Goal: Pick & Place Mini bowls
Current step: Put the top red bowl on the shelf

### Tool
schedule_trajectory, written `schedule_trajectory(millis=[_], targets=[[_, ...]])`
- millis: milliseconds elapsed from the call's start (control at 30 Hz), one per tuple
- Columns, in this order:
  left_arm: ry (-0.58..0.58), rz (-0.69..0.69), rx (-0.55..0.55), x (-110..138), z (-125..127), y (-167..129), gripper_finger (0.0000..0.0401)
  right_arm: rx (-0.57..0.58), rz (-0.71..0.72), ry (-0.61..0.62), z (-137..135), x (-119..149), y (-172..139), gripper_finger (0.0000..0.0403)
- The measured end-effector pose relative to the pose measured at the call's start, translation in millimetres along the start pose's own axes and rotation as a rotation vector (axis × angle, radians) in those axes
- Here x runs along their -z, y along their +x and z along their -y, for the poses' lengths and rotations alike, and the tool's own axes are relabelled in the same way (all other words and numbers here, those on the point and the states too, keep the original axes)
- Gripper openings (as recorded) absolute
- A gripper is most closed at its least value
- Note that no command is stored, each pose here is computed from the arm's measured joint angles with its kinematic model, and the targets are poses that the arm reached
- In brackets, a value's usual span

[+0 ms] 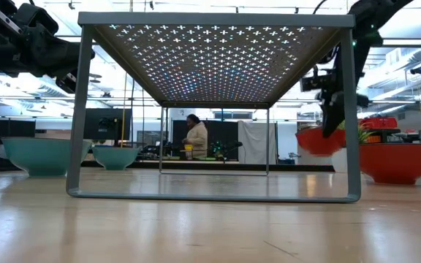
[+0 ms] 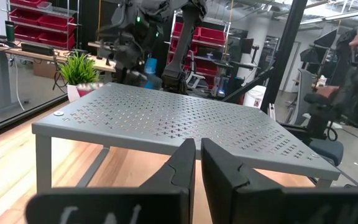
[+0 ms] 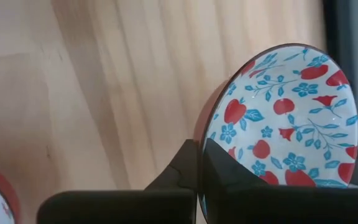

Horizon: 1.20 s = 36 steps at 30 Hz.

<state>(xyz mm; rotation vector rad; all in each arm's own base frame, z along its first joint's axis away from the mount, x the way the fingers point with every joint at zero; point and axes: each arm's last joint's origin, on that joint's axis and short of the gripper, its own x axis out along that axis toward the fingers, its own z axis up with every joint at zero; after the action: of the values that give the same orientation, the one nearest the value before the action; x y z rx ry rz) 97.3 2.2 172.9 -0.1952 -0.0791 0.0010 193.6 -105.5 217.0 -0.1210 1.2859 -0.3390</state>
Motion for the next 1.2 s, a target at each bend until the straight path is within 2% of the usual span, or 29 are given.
schedule_trajectory(millis=[567, 833, 1033, 1200], targets=[[0.0, 0.0, 0.0, 0, 0, 0, 0.0032, 0.115, 0.187, -0.063, 32, -42, -90, 0.0], [0.0, 0.0, 0.0, 0, 0, 0, 0.0032, 0.207, 0.283, -0.277, 23, -60, -129, 0.0], [0.0, 0.0, 0.0, 0, 0, 0, 0.0032, 0.216, 0.35, -0.395, 12, -68, -147, 0.0], [-0.001, 0.0, 0.0, 0, 0, 0, 0.0032, 0.224, 0.382, -0.562, -1, -72, -156, 0.0]])
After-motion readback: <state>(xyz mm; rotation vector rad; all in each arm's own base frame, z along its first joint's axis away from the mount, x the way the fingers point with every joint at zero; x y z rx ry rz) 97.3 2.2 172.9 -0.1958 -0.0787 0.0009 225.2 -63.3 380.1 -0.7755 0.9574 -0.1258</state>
